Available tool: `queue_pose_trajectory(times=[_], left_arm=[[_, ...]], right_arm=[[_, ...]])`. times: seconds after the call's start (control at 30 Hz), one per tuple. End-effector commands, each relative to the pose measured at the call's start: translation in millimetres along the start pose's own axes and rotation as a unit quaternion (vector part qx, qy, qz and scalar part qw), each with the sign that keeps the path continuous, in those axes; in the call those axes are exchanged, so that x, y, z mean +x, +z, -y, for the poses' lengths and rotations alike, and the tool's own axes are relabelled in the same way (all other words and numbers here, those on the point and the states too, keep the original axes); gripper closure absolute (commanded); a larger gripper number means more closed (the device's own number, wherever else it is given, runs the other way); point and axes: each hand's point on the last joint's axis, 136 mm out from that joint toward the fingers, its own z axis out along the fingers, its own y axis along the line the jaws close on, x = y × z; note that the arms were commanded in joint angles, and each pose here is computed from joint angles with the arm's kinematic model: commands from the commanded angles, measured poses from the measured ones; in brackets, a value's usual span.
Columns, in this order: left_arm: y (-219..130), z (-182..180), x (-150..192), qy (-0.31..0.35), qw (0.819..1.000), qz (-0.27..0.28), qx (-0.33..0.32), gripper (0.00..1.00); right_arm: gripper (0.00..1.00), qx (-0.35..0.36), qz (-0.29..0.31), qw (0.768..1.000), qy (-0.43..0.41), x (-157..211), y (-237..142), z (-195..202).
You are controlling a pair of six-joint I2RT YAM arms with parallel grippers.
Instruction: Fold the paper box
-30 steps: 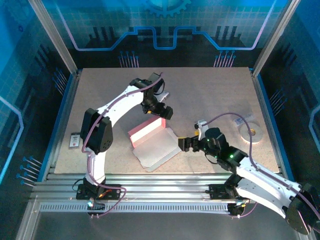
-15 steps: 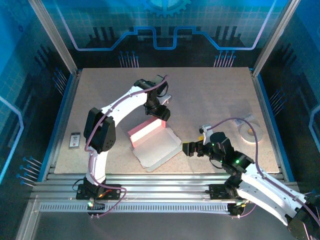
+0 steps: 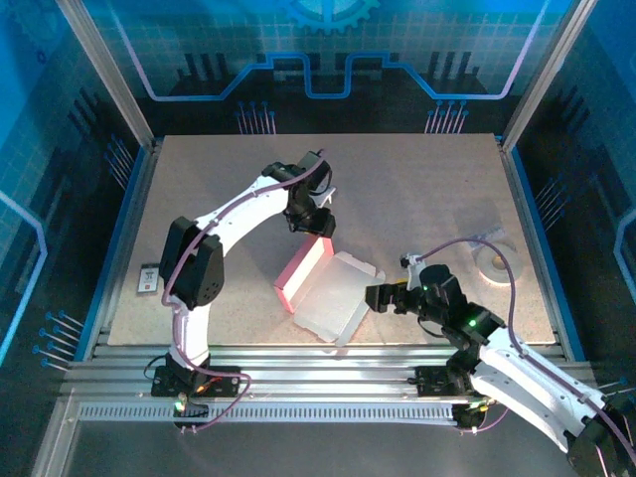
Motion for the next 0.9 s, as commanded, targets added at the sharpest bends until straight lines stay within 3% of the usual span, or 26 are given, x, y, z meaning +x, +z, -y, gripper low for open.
queue_pose_trajectory(times=[0.0,0.27,0.4,0.6,0.67,0.87], left_arm=[[-18,11,3,-0.049,0.998,0.026,0.038,0.60],[-44,-17,-2,-0.168,0.970,0.120,0.126,0.58],[-54,-27,2,-0.196,0.954,0.166,0.155,0.57],[-51,-37,10,-0.229,0.932,0.199,0.200,0.58],[-51,-38,12,-0.232,0.929,0.195,0.211,0.58],[-64,-60,17,-0.277,0.908,0.214,0.228,0.58]], right_arm=[[0.00,0.007,-0.011,1.000,-0.003,-8,-11,0],[0.00,0.004,-0.069,0.997,0.031,-13,-29,-10],[0.02,-0.010,-0.044,0.999,0.020,-17,-28,-12],[0.24,-0.051,-0.025,0.997,0.049,-20,-13,-21],[0.26,-0.056,-0.032,0.997,0.051,-16,-8,-23],[0.40,-0.014,-0.053,0.997,0.047,-7,-5,-13]])
